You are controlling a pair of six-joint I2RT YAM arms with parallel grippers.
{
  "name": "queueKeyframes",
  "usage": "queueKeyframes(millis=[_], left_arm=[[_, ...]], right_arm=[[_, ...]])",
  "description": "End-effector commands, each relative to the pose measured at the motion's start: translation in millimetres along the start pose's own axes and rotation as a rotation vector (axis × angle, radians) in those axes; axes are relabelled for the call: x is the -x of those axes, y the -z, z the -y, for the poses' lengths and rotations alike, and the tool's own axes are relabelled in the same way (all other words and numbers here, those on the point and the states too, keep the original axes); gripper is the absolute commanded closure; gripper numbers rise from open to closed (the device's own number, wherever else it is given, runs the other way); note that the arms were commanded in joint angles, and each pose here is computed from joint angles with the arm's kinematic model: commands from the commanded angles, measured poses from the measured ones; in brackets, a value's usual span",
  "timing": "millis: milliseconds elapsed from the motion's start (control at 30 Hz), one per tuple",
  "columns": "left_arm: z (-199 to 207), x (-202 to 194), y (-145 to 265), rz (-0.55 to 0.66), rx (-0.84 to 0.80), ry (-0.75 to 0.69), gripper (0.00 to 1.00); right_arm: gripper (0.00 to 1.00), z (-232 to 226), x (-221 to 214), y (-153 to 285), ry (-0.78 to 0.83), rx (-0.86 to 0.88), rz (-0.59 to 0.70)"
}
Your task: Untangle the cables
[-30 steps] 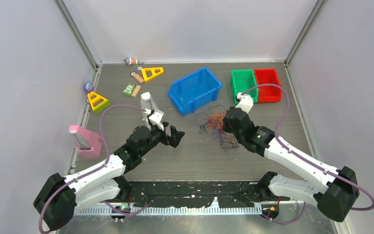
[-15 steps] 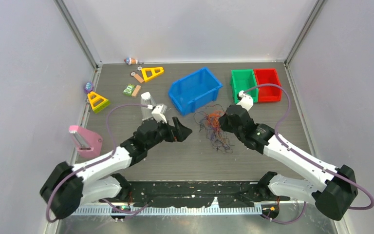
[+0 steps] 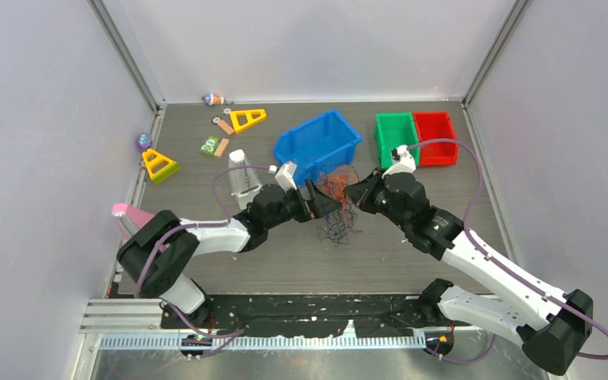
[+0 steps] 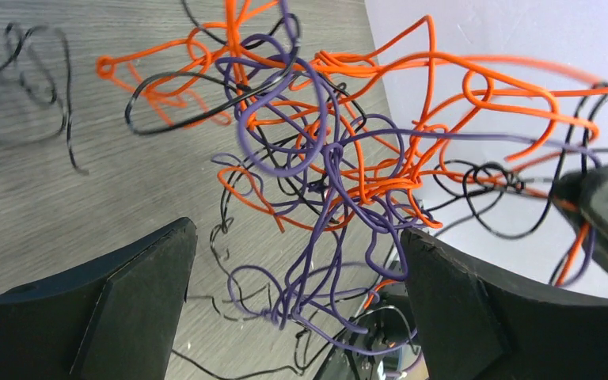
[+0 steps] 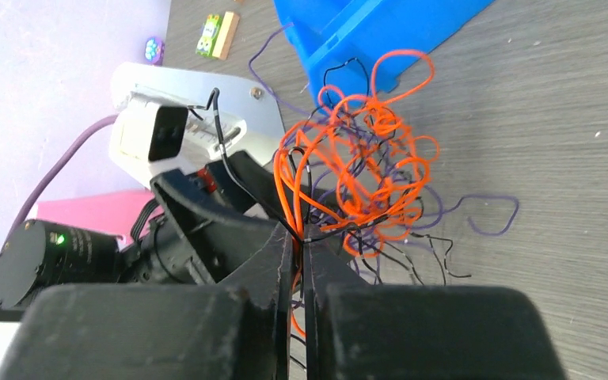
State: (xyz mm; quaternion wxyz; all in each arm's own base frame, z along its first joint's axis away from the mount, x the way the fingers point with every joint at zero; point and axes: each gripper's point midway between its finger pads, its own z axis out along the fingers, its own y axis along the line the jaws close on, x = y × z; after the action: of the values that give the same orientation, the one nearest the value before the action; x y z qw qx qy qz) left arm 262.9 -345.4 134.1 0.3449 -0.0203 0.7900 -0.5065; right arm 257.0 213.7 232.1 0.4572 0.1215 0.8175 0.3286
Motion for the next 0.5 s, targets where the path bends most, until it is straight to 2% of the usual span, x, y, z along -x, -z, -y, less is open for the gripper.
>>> queueKeyframes(millis=[0, 67, 133, 167, 200, 233, 367, 467], left_arm=[[51, 22, -14, 0.08, -0.194, 0.024, 0.01], [52, 19, -21, 0.074, -0.19, 0.022, 0.08], [50, 20, -28, 0.079, -0.184, 0.027, 0.34], [47, 21, -30, 0.094, -0.187, 0.029, 0.56], [47, 24, -30, 0.118, -0.196, 0.026, 0.86], [43, 26, -29, 0.136, -0.191, 0.028, 1.0], [12, 33, -17, 0.185, -0.081, 0.009, 1.0], [-20, 42, 7, 0.226, 0.026, -0.039, 1.0]], right_arm=[[0.95, -18, 0, 3, -0.055, 0.096, -0.008], [0.95, -20, -4, 3, -0.06, 0.109, -0.023], [0.95, -25, -5, 5, -0.06, 0.138, -0.033], [0.95, -25, -6, 6, -0.059, 0.142, -0.035], [0.95, -26, -4, 8, -0.057, 0.15, -0.029], [0.95, -25, -4, 9, -0.054, 0.149, -0.024], [0.95, 5, 18, 22, -0.015, 0.01, 0.072], [0.95, 58, 43, 42, 0.036, -0.228, 0.192]])
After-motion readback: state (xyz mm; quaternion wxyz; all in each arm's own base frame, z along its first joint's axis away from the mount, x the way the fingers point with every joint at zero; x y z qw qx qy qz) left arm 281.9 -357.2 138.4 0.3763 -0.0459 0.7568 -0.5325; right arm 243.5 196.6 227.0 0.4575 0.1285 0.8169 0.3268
